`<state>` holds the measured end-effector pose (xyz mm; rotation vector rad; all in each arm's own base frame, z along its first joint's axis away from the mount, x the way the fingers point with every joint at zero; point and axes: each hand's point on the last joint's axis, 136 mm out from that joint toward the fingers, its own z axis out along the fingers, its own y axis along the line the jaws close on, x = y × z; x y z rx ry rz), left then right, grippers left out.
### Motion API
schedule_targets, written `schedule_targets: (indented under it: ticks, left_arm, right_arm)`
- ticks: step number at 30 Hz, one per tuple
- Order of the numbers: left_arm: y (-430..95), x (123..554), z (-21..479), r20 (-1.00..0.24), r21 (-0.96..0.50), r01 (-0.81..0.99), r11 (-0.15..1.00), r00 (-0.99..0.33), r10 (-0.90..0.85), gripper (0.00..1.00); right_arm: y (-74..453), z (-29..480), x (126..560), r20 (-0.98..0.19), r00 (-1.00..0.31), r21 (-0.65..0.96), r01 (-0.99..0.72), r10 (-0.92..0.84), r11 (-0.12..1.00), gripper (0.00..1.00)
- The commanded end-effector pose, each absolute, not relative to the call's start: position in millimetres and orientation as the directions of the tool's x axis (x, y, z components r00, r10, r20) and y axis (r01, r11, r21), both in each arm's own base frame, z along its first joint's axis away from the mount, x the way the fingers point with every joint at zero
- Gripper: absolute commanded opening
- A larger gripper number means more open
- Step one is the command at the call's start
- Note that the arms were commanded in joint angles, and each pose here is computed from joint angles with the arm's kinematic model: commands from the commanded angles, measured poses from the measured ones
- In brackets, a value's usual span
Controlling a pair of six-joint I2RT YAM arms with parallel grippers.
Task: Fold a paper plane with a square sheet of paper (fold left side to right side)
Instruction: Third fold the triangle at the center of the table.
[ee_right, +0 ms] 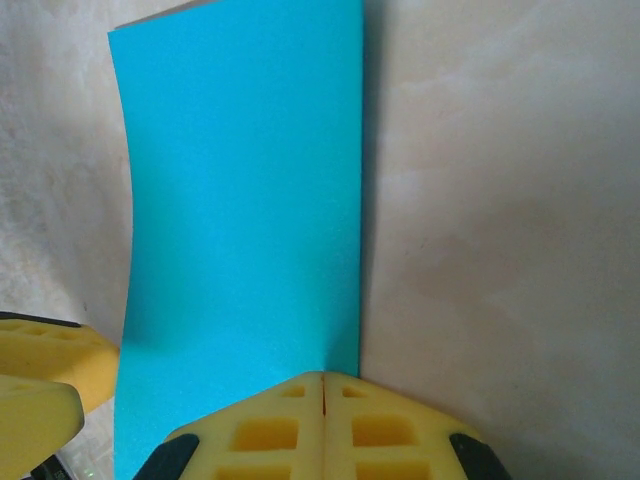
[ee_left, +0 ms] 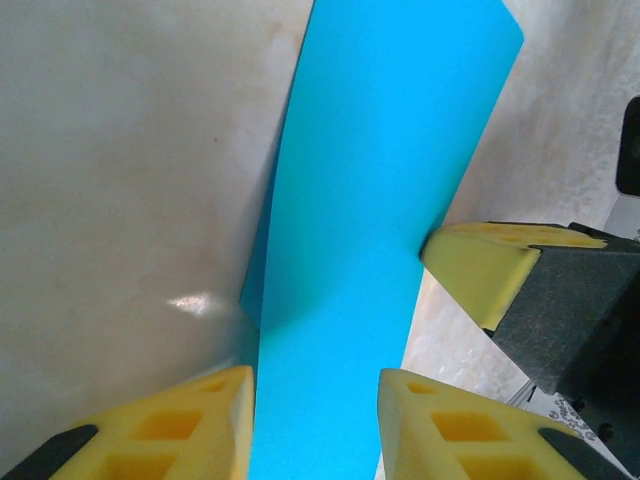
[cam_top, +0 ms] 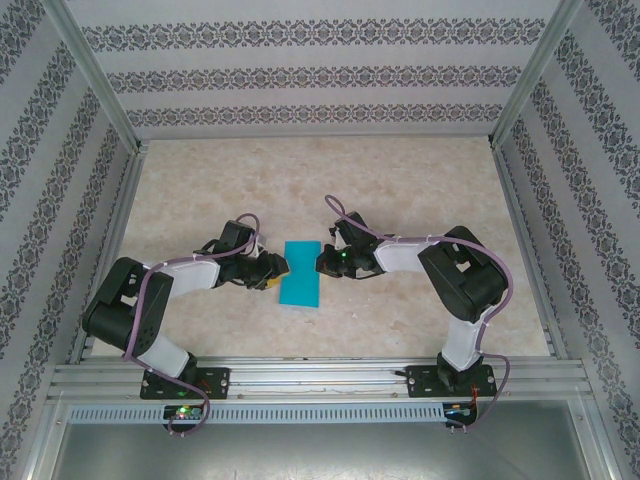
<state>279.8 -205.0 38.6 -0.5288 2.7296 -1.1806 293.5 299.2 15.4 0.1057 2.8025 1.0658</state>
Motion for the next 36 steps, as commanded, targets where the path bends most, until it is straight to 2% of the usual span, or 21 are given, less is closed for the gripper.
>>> schedule_targets:
  ticks: [1, 5, 12, 18, 20, 27, 32, 36]
  left_arm:
    - [-204.9, 264.2, 29.8, 0.089, -0.704, -0.306, 0.641, -0.933, -0.348, 0.37]
    - [-205.6, 261.9, 26.8, 0.101, -0.706, -0.311, 0.637, -0.933, -0.344, 0.34]
    - [-203.3, 261.4, 25.6, 0.095, -0.696, -0.31, 0.648, -0.934, -0.346, 0.23]
    - [-204.7, 261.1, 28.3, 0.094, -0.701, -0.306, 0.645, -0.935, -0.342, 0.07]
    - [-206.3, 262.3, 30.9, 0.095, -0.704, -0.306, 0.64, -0.934, -0.343, 0.0]
    - [-215.4, 265.6, 37.0, 0.133, -0.709, -0.345, 0.615, -0.922, -0.363, 0.0]
    - [-220.5, 266.3, 41.4, 0.158, -0.693, -0.375, 0.615, -0.912, -0.378, 0.0]
    - [-220.3, 266.7, 43.0, 0.165, -0.681, -0.389, 0.621, -0.907, -0.387, 0.0]
  right_arm:
    - [281.5, -10.7, 283.4, -0.053, -0.992, 0.595, 0.061, 0.115, 0.802, 0.0]
    - [281.0, -11.0, 283.4, -0.053, -0.992, 0.595, 0.062, 0.115, 0.802, 0.0]
    - [281.0, -9.2, 283.7, -0.058, -0.992, 0.596, 0.058, 0.115, 0.801, 0.0]
    - [285.4, 5.8, 292.1, -0.101, -0.99, 0.619, 0.014, 0.098, 0.785, 0.0]
    - [287.4, 17.6, 298.3, -0.14, -0.986, 0.629, -0.021, 0.087, 0.777, 0.06]
    - [275.5, 59.2, 309.1, -0.318, -0.947, 0.599, -0.162, 0.047, 0.784, 0.33]
    - [265.6, 72.8, 287.1, -0.431, -0.899, 0.503, -0.314, -0.08, 0.806, 0.44]
    - [268.3, 77.4, 257.2, -0.51, -0.829, 0.386, -0.457, -0.228, 0.801, 0.49]
